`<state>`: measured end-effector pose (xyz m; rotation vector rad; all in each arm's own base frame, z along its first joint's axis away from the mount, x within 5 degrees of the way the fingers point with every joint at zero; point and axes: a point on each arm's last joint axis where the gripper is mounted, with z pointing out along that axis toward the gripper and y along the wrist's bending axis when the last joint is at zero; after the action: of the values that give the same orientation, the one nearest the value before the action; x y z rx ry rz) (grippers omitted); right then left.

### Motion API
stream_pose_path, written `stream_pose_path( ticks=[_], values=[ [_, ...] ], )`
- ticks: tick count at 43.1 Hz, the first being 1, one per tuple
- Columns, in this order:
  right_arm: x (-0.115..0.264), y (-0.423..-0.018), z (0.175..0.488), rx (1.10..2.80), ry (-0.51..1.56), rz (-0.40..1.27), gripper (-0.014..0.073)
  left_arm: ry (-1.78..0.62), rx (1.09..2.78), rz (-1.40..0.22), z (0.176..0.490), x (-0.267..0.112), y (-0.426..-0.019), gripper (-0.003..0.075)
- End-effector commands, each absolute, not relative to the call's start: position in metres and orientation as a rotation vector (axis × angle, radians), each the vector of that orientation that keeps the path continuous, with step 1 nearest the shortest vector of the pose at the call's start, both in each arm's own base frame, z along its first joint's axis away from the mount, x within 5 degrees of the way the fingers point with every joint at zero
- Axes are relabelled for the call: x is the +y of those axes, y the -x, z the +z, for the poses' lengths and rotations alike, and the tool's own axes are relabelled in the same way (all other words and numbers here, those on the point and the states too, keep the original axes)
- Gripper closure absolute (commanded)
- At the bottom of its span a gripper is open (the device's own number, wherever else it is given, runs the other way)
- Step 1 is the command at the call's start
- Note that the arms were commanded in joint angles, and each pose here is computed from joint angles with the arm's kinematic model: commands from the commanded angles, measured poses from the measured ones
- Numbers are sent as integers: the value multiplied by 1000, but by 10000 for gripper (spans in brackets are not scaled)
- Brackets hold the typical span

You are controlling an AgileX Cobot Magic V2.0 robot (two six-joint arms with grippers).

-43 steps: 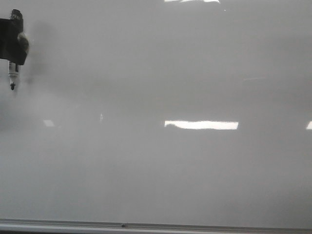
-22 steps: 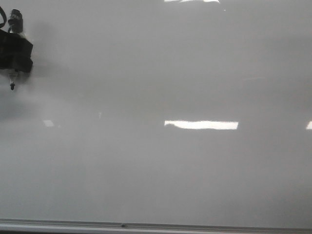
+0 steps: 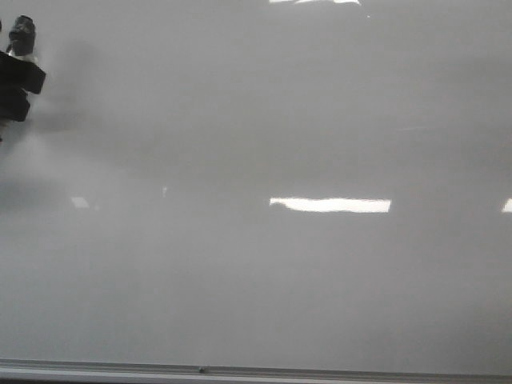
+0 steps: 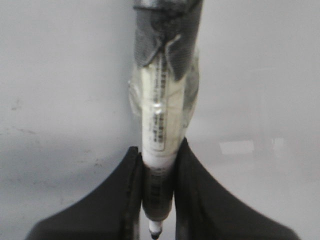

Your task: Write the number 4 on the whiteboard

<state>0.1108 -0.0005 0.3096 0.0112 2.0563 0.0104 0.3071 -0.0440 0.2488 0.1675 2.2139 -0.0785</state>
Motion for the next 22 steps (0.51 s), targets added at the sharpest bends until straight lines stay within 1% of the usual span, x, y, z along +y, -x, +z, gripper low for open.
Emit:
stream_pose_path(
  ticks=[1,5,8,12,15,17,22],
  values=[
    [-1,-114,329,1963,-15,8,4,-240,2119,-41,293,-44,-295,741],
    [0,-114,338,2010,-20,32,4,-396,2201,33,309,-46,-280,741],
    [2,-116,345,2073,-21,58,4,-482,2269,51,322,-49,-268,741],
    [3,-122,354,2163,15,60,4,-606,2311,58,342,-58,-253,741],
    [5,-128,357,2227,79,55,5,-742,2315,58,355,-68,-243,741],
    [7,-134,358,2260,118,81,5,-842,2319,55,359,-74,-238,741],
    [19,-145,363,2288,296,160,5,-1077,2248,4,371,-97,-226,741]
  ],
)
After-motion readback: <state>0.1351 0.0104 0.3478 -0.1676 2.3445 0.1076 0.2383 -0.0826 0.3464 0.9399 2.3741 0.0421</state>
